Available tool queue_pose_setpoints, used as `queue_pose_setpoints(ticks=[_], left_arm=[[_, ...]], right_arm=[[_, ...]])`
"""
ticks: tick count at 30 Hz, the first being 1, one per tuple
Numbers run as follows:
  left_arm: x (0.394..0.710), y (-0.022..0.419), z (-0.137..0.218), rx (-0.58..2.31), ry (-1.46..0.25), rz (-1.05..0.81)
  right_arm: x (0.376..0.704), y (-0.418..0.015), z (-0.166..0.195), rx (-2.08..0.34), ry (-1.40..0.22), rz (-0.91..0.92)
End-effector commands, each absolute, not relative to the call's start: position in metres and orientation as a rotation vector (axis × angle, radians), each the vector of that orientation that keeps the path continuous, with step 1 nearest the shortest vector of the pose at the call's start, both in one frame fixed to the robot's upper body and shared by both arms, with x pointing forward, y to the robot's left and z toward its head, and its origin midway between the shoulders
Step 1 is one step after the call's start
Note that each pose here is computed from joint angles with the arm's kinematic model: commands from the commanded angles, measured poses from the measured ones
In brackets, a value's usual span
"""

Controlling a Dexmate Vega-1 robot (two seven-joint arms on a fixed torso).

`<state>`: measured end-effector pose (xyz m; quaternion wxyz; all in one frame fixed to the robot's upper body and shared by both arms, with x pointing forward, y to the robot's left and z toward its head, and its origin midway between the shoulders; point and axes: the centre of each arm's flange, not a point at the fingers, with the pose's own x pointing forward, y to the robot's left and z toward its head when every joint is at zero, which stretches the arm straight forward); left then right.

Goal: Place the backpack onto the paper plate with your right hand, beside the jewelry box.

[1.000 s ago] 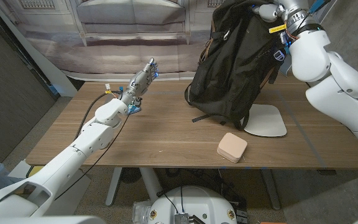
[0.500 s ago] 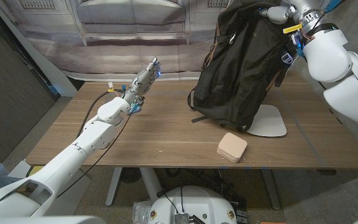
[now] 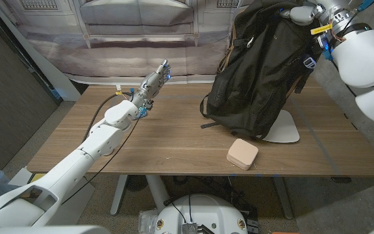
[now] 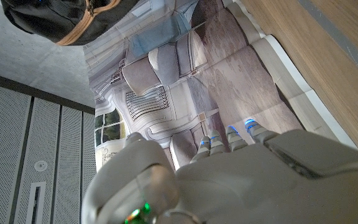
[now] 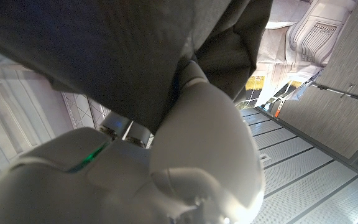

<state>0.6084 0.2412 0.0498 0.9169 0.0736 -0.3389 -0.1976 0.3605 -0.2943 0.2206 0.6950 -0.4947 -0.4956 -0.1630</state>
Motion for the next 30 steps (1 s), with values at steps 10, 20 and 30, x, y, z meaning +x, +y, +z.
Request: queue_pose_setpoints(ticks=[10,20,30], left_arm=[[0.611,0.222,0.055,0.183,-0.68,-0.43],[0.611,0.213,0.059,0.194,-0.678,-0.443],[0.609,0.206,0.059,0.195,-0.685,-0.445]], right_arm=[[0.343,-0.328,0.204,-1.106,-1.117,-0.338],[0.332,-0.344,0.194,-1.098,-1.086,-0.377],[0.324,-0.358,0.185,-1.087,-1.058,-0.4]])
